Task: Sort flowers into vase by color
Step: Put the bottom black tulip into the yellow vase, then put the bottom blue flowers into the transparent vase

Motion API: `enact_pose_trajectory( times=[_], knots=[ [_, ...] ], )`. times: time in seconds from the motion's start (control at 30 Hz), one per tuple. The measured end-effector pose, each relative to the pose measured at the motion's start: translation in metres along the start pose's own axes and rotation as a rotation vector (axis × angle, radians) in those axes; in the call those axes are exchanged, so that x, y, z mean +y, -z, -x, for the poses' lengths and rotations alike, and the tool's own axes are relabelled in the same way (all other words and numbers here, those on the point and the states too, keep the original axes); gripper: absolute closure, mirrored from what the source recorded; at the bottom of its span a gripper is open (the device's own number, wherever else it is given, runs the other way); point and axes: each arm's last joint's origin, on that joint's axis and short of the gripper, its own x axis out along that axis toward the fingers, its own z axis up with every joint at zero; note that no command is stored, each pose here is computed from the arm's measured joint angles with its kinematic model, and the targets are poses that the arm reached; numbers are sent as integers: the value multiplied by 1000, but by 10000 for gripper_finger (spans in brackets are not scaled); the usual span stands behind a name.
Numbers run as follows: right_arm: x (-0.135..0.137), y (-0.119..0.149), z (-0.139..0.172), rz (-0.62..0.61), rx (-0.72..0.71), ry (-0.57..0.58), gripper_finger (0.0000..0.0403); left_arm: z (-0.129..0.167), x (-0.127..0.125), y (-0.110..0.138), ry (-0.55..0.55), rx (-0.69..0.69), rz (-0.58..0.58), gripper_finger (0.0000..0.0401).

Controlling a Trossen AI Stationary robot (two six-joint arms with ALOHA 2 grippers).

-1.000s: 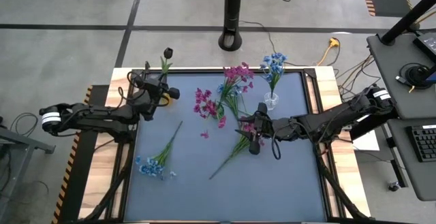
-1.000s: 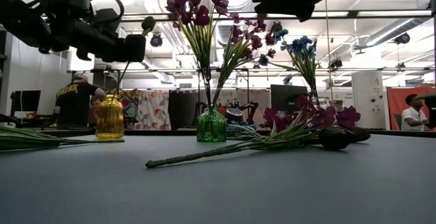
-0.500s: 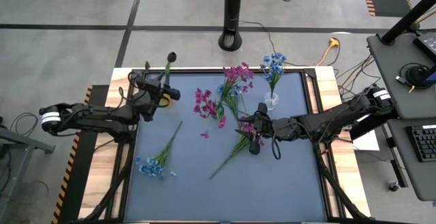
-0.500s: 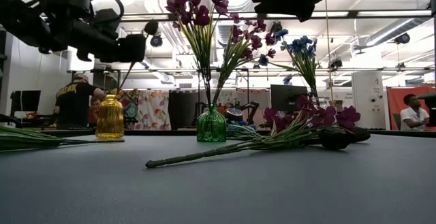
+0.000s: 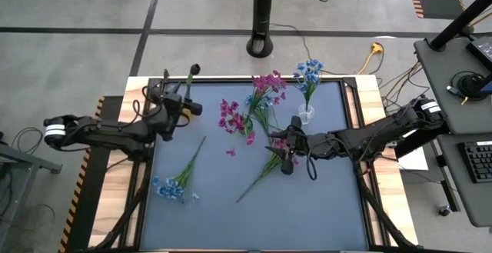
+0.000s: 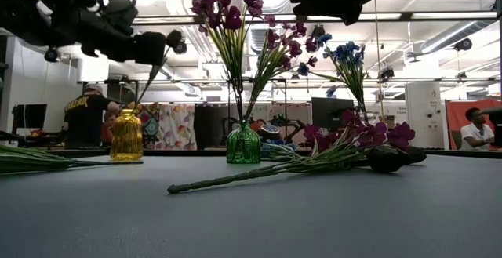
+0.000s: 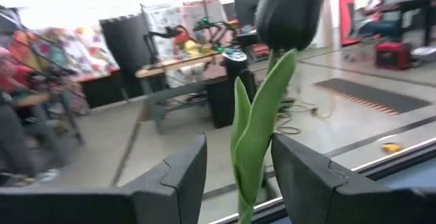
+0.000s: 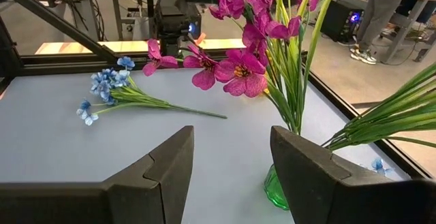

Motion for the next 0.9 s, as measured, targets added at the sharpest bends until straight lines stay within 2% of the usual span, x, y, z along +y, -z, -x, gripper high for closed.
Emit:
enact_pose_trajectory(
  times=[0.27, 0.5, 0.73, 0.9],
  knots=[
    [0, 0, 0, 0, 0, 0, 216, 19, -8, -20, -64, 21, -87, 252],
    [0, 0, 0, 0, 1, -8, 216, 32, -14, -39, -36, 16, -80, 252],
    [-2, 2, 4, -26, 39, -5, 216, 64, -25, -60, 88, 8, -125, 252],
    [-5, 2, 10, -61, 68, -3, 216, 101, -36, -73, 262, -30, -125, 252]
  ],
)
